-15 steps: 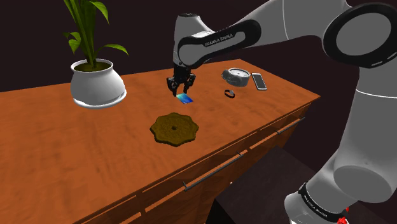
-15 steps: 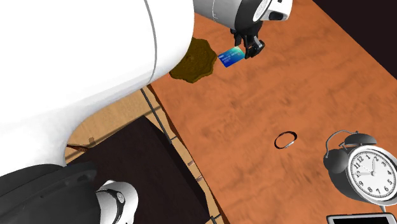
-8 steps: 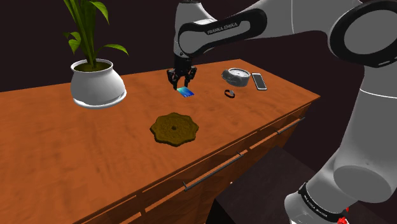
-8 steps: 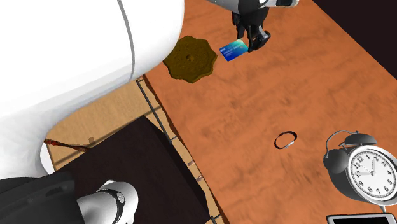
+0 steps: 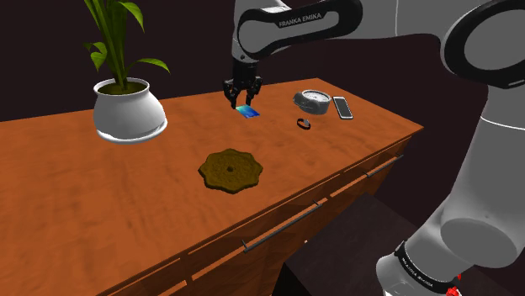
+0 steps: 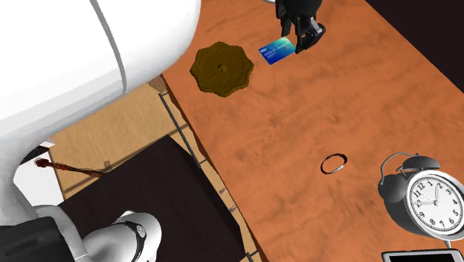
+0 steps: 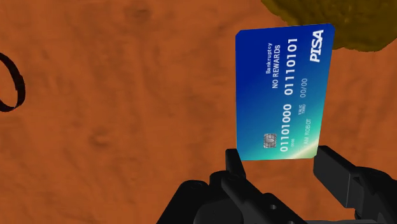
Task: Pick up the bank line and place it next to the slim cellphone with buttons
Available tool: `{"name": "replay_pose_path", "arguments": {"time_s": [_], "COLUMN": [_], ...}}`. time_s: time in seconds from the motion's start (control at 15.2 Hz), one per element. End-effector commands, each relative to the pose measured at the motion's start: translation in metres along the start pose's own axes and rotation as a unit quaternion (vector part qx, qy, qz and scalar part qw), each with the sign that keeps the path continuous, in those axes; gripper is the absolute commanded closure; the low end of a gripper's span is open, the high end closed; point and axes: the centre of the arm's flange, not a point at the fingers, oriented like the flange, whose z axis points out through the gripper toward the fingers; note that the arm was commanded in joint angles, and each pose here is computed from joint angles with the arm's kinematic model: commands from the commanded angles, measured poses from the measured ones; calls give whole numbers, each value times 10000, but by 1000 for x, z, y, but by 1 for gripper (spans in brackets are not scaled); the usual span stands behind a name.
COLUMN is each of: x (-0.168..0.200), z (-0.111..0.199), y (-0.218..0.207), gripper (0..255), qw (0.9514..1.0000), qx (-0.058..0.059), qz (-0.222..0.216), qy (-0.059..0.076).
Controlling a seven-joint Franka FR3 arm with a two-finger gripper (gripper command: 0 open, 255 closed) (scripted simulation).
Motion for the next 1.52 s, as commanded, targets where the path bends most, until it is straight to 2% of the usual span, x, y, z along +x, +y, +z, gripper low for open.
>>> {"name": "replay_pose_path", "arguments": {"time_s": [0.0, 1.45], "x": [-5, -88], "z": [-4, -10], "y": [19, 297], "gripper": [255, 255], "qw": [10000, 10000], "qx": [-1, -1], "qz": [0, 0], "qy": [-2, -2]}}
